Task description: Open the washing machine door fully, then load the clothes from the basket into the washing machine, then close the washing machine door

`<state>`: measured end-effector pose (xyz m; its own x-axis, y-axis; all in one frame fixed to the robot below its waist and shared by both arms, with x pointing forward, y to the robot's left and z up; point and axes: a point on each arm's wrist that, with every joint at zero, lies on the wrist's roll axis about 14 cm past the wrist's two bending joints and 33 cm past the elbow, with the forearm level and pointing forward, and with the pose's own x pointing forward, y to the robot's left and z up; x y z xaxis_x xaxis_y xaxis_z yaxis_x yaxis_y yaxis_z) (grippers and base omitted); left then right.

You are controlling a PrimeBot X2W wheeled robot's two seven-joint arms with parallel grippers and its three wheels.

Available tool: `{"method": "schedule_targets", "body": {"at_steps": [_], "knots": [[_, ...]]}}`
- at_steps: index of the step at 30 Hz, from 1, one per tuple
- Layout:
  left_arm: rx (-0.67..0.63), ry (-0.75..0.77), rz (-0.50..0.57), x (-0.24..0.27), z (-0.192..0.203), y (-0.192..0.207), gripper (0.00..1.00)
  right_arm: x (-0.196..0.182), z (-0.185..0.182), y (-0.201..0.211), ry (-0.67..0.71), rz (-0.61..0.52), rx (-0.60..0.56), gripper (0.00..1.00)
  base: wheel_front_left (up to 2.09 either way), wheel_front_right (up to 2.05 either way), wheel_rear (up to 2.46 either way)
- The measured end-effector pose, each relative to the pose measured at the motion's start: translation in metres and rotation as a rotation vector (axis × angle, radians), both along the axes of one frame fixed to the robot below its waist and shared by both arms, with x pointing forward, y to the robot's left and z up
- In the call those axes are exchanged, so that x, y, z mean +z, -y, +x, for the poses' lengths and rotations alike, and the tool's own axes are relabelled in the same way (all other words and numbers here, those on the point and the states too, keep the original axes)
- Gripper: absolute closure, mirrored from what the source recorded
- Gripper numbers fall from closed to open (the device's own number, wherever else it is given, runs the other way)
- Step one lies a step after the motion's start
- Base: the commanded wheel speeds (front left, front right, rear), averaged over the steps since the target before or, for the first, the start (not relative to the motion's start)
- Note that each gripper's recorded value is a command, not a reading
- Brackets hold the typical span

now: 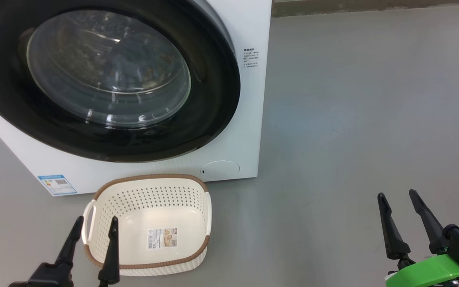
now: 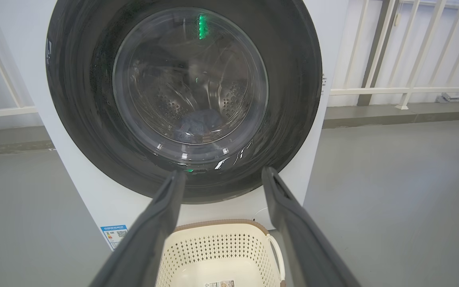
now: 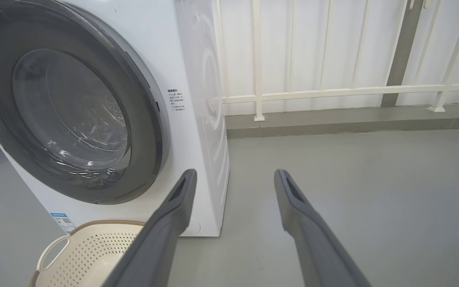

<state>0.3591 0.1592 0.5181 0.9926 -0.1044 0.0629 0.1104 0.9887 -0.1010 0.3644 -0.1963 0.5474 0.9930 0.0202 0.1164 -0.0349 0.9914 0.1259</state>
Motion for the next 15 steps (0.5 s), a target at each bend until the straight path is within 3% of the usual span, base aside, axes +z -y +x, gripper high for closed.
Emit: {"method": "schedule_targets", "body": {"at_steps": [2,3,15], "knots": [[-0.001,-0.001,-0.003,0.0,0.0,0.0,0.0,0.0,0.0,0.0,0.0,0.0,0.0,0.0,0.0,0.0,0.0],[0.0,-0.008,-0.006,-0.002,0.0,0.001,1.0,-0.002,0.0,0.0,-0.007,0.001,0.0,1.0,0.0,0.0,0.0],[0.015,-0.111,-0.108,-0.029,-0.008,0.003,1.0,-0.026,-0.002,0.0,-0.082,0.094,-0.004,1.0,0.0,0.0,0.0]]}}
